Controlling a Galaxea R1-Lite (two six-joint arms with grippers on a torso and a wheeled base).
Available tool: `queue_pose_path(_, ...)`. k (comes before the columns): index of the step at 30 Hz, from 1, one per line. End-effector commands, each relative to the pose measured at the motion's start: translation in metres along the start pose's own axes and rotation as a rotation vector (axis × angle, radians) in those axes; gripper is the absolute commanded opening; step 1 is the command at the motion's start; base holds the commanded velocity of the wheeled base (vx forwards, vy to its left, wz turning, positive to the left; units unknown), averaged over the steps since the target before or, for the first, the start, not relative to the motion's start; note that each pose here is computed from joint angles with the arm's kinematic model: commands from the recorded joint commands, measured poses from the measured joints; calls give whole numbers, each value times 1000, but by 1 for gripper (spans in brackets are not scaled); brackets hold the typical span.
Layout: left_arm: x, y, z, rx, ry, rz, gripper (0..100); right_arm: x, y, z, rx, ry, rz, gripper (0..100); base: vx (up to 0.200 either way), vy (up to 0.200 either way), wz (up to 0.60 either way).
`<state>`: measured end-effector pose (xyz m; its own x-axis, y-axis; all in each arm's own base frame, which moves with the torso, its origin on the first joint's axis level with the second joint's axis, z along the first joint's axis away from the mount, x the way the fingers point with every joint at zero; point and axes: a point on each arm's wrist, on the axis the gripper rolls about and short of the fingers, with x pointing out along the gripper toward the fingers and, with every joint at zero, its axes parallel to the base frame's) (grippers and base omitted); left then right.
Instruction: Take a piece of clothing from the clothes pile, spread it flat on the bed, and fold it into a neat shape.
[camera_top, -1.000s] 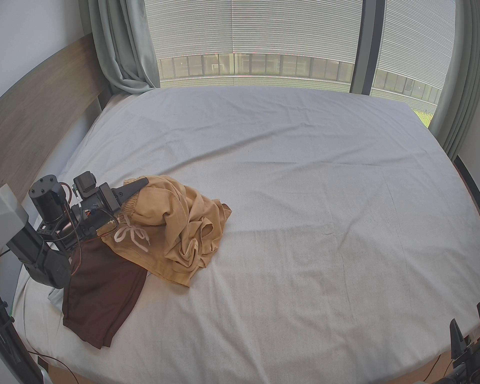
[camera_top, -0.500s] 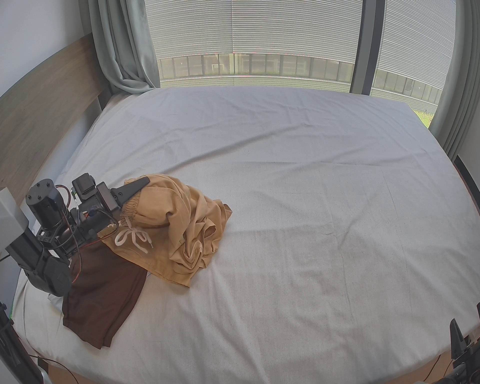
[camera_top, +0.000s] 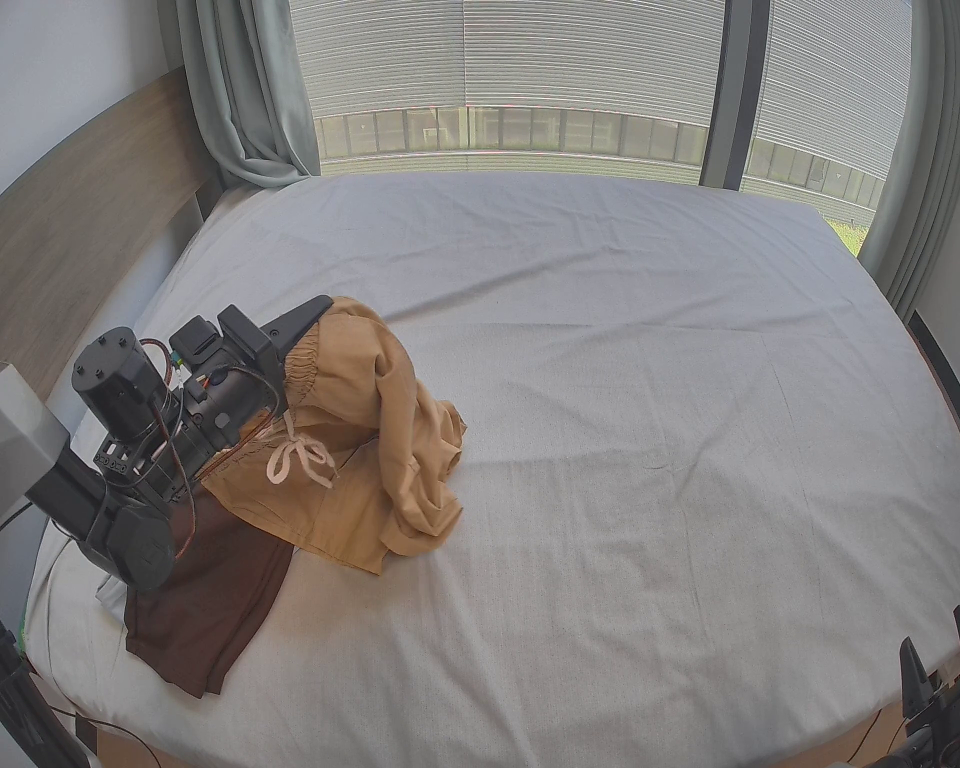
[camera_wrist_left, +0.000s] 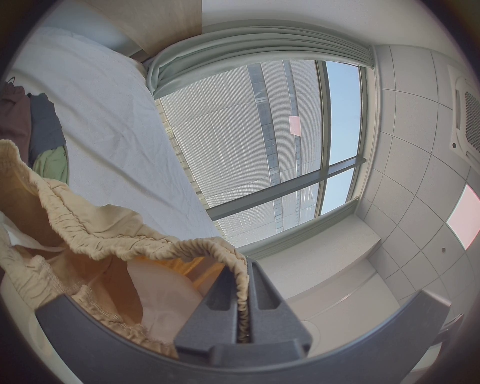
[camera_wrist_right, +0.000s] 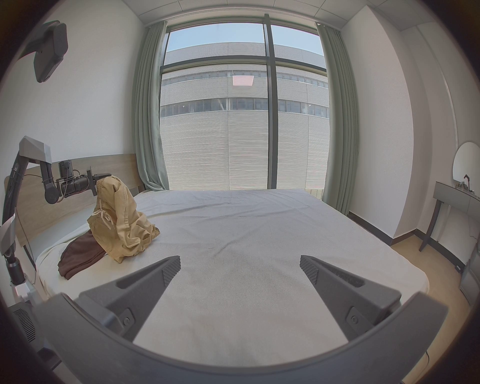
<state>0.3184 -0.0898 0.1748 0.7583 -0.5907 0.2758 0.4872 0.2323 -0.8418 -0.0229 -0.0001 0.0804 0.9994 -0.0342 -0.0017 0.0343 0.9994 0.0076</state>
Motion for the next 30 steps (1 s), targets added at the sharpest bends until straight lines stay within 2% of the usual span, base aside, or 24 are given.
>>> queue_pose_path(1, 3, -11, -5, -12, 19, -22, 0, 0, 0, -5, 0, 0, 1, 100, 0, 0, 0)
queue_pose_path(4, 5, -20, -7, -52, 31, -27, 0, 0, 0, -5, 0, 0, 1, 100, 0, 0, 0)
queue_pose_path(7, 8, -34, -8, -110, 3, -40, 0, 0, 0, -5, 0, 0, 1, 100, 0, 0, 0)
queue_pose_path(19, 8, -36, -10, -118, -3, -32, 0, 0, 0, -5, 0, 0, 1, 100, 0, 0, 0)
queue_pose_path(30, 28, -54, -30, -145, 18, -74, 0, 0, 0, -5, -2, 0, 1, 100, 0, 0, 0)
